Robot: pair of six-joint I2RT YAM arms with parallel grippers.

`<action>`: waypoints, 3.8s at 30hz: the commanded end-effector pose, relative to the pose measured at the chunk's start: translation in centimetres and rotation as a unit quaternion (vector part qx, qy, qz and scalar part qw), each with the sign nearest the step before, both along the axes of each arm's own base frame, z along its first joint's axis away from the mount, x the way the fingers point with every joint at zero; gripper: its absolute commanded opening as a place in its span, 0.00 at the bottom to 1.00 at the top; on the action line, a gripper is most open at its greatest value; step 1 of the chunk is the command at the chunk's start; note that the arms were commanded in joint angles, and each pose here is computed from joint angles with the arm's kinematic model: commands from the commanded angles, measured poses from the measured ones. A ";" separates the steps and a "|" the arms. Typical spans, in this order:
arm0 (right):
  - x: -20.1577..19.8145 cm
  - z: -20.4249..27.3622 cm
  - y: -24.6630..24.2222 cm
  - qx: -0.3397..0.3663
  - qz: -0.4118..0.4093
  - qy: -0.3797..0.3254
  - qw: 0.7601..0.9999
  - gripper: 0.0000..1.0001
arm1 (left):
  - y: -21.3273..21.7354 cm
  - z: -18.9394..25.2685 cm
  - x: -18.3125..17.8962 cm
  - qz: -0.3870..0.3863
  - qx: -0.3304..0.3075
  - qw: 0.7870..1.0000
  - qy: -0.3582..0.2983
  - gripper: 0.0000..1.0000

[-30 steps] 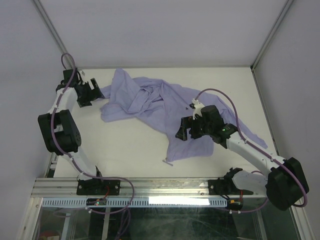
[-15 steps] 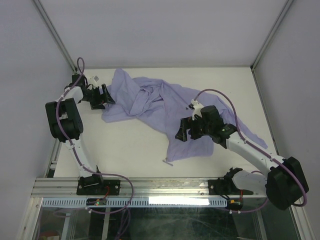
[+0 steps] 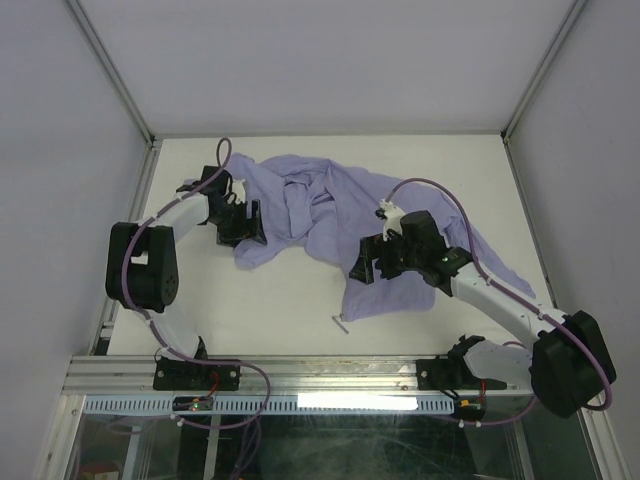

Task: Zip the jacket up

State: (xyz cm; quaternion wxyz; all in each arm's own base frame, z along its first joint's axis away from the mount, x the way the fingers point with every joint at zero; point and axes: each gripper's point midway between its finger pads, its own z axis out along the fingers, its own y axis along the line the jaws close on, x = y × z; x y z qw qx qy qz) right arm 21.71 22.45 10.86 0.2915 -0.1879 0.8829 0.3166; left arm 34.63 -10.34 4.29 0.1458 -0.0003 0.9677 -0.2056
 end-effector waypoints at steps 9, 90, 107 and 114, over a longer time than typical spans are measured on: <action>-0.5 1.4 0.3 0.028 0.015 -0.036 0.999 0.93 | -2.4 0.8 -4.0 -0.032 0.074 0.997 0.006 0.66; -4.8 -4.4 0.0 -0.146 -0.091 0.117 0.978 0.58 | -13.1 1.5 -8.1 -0.011 0.066 0.997 0.032 0.41; -2.2 -7.5 2.1 -0.198 -0.115 0.110 0.967 0.34 | -14.6 -3.2 -12.0 -0.003 0.040 0.991 0.132 0.37; -2.0 -4.2 1.8 -0.207 -0.113 0.100 0.967 0.40 | -15.9 -2.0 -12.8 0.012 0.022 0.990 0.135 0.37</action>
